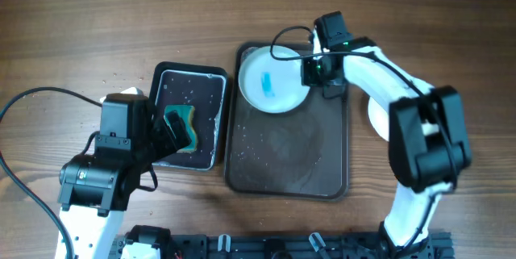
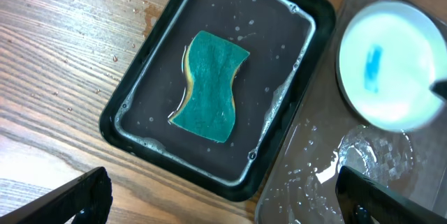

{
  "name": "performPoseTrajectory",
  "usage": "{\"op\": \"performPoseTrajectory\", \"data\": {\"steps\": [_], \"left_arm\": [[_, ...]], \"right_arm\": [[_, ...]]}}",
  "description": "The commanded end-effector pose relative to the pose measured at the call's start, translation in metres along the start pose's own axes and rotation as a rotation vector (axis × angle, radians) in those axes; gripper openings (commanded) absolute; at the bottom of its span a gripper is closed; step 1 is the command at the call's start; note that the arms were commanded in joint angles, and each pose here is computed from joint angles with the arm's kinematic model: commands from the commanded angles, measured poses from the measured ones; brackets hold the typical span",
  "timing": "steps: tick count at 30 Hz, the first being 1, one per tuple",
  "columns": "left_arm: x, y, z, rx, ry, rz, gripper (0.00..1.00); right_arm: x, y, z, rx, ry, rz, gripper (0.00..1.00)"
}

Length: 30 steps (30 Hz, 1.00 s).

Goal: Clean dirty plates on tray and stack at the side
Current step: 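Grip the blue-stained plate rim with the right gripper and pull it down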

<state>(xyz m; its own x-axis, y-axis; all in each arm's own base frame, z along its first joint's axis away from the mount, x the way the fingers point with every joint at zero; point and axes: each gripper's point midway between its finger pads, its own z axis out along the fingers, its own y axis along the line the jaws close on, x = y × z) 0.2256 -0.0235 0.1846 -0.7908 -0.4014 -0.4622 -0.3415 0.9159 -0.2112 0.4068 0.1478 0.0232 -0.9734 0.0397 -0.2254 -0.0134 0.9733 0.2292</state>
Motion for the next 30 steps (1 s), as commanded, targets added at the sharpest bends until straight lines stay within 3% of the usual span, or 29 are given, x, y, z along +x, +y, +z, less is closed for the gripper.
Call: {"op": "performPoseTrajectory", "data": {"steps": [1,4,7,11,14,21,30], "left_arm": [[0.0,0.001,0.001,-0.005,-0.002,-0.001,1.0],[0.0,0.001,0.001,-0.005,-0.002,-0.001,1.0],[0.0,0.001,0.001,-0.005,-0.002,-0.001,1.0],[0.0,0.001,0.001,-0.005,-0.002,-0.001,1.0],[0.0,0.001,0.001,-0.005,-0.002,-0.001,1.0],[0.0,0.001,0.001,-0.005,-0.002,-0.001,1.0],[0.0,0.001,0.001,-0.005,-0.002,-0.001,1.0]], "right_arm": [[-0.011,0.007,-0.083,-0.017,-0.121,0.078,0.04],[0.017,0.007,-0.134,-0.017,-0.12,0.119,0.04],[0.047,0.002,-0.148,-0.017,-0.086,0.177,0.04],[0.1,-0.007,-0.133,-0.032,0.001,0.236,0.05],[0.131,-0.01,-0.095,-0.065,0.01,0.251,0.04],[0.138,-0.014,-0.051,-0.065,-0.021,0.215,0.04],[0.133,-0.019,-0.027,-0.041,-0.007,0.419,0.04]]}}
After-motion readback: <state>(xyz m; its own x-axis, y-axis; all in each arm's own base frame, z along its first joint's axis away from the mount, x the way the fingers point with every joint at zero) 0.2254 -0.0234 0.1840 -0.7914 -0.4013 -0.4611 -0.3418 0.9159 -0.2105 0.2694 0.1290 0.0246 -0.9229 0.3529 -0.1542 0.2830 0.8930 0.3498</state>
